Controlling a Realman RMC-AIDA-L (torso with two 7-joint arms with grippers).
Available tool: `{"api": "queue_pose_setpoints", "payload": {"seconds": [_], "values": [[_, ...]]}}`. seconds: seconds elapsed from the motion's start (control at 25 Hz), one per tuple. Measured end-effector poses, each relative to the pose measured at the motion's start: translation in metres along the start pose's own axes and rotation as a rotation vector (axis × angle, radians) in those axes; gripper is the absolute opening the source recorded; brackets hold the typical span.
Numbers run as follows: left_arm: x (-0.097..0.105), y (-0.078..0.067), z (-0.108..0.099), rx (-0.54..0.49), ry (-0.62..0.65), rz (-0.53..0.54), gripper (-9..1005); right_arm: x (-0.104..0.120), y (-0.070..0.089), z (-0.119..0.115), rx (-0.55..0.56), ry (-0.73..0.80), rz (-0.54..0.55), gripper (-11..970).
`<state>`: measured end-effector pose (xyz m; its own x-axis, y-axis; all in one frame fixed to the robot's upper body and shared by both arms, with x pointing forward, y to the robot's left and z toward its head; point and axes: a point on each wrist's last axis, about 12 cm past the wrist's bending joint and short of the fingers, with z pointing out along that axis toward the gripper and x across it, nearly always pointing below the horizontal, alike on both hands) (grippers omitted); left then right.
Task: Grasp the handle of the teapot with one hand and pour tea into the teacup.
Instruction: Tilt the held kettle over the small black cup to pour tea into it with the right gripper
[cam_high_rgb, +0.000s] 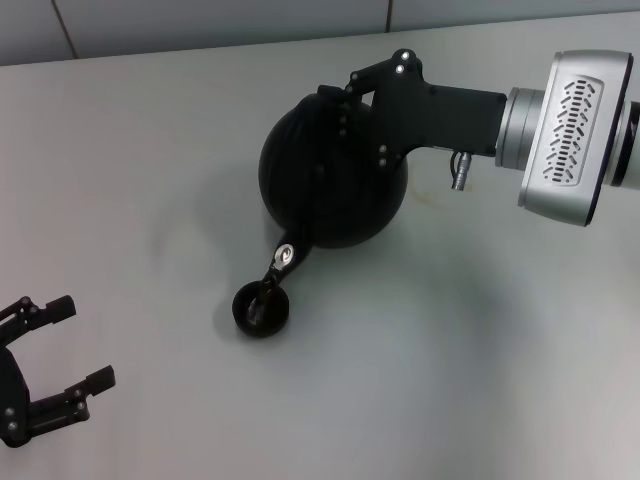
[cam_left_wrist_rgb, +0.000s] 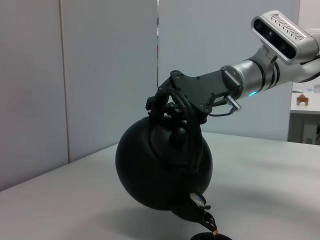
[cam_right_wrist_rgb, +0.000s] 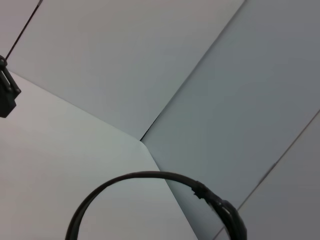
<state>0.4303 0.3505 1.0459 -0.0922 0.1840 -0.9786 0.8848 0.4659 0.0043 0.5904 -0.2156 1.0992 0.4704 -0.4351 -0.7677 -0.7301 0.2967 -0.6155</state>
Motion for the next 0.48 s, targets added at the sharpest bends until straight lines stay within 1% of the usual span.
{"api": "queue_pose_setpoints", "payload": {"seconds": [0.12, 0.2, 0.24, 0.28, 0.32, 0.44, 0.48], "values": [[-0.0001, -0.0001, -0.0001, 0.001, -0.001, 0.0, 862, 0.0, -0.0001, -0.0002, 0.001, 0.0, 0.006, 93], [0.0, -0.0003, -0.0003, 0.0, -0.001, -0.001, 862, 0.0002, -0.0005, -0.0008, 0.005, 0.0, 0.038, 93], [0.0, -0.0003, -0.0003, 0.0, -0.001, -0.001, 862, 0.0003, -0.0007, -0.001, 0.006, 0.0, 0.062, 93], [0.0001, -0.0006, -0.0005, 0.0, -0.001, -0.001, 862, 0.0009, -0.0013, -0.0019, 0.01, 0.002, 0.126, 94], [0.0001, -0.0006, -0.0005, 0.0, -0.001, -0.001, 862, 0.0009, -0.0013, -0.0019, 0.01, 0.002, 0.126, 94], [0.0002, -0.0009, -0.0008, 0.0, -0.002, -0.002, 862, 0.0027, -0.0017, -0.004, 0.016, 0.01, 0.222, 94], [0.0002, -0.0009, -0.0007, 0.0, -0.002, -0.002, 862, 0.0045, -0.0008, -0.0061, 0.022, 0.017, 0.279, 94]]}}
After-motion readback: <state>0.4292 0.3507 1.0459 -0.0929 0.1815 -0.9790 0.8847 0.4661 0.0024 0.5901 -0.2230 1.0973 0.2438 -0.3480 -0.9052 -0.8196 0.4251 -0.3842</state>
